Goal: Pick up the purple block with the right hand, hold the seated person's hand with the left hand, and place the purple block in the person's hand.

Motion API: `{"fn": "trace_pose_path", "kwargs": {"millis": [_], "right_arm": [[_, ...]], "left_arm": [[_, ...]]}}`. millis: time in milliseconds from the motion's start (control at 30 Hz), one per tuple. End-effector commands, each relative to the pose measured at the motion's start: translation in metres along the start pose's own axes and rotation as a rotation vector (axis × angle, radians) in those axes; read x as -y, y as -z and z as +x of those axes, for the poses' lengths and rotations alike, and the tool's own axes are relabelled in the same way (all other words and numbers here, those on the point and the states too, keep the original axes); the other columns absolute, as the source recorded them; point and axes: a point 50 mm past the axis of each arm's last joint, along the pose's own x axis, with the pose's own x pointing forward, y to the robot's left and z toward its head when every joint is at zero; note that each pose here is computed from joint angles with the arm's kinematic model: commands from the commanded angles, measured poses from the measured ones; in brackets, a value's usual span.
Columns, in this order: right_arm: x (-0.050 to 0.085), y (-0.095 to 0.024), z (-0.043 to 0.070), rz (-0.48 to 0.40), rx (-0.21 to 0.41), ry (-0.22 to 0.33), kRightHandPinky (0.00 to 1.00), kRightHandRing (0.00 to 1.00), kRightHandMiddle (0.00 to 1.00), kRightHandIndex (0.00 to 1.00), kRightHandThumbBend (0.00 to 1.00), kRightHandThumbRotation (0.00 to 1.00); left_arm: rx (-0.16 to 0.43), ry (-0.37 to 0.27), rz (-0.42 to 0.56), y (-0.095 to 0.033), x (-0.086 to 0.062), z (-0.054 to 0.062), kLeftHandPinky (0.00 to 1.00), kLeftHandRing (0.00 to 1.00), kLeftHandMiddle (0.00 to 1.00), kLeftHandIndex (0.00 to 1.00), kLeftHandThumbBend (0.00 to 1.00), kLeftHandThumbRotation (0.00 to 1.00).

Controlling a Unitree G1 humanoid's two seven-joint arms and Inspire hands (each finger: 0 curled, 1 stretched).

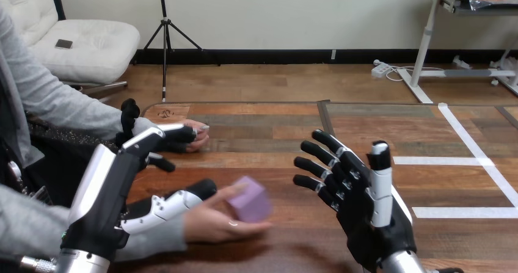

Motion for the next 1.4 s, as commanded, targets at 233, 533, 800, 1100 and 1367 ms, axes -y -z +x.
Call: {"fn": "trace_pose_path", "kwargs": {"millis": [233,533,800,1100,1367], "right_arm": [[0.004,-0.025,0.000,-0.032,0.112,0.000,0.82,0.86,0.86,0.87,1.00,0.94],[0.007,-0.027,-0.006,-0.043,0.112,0.020,0.86,0.87,0.86,0.86,1.00,0.96],[0.011,-0.027,-0.012,-0.047,0.108,0.027,0.90,0.88,0.86,0.86,1.00,0.98],[0.015,-0.026,-0.018,-0.042,0.104,0.036,0.91,0.88,0.86,0.87,1.00,0.99],[0.019,-0.025,-0.024,-0.032,0.121,0.032,0.88,0.86,0.85,0.87,1.00,0.98]], "left_arm": [[0.060,-0.095,-0.122,-0.002,-0.007,0.000,0.58,0.71,0.73,0.70,1.00,0.96],[0.048,-0.110,-0.235,0.005,-0.010,-0.009,0.59,0.78,0.78,0.75,1.00,0.99],[0.045,-0.127,-0.279,0.009,-0.010,-0.016,0.62,0.81,0.80,0.79,1.00,1.00],[0.012,-0.181,-0.429,0.009,-0.003,-0.023,0.72,0.84,0.82,0.81,1.00,1.00],[-0.014,-0.160,-0.554,0.008,0.004,-0.029,0.84,0.87,0.84,0.84,0.97,1.00]]}}
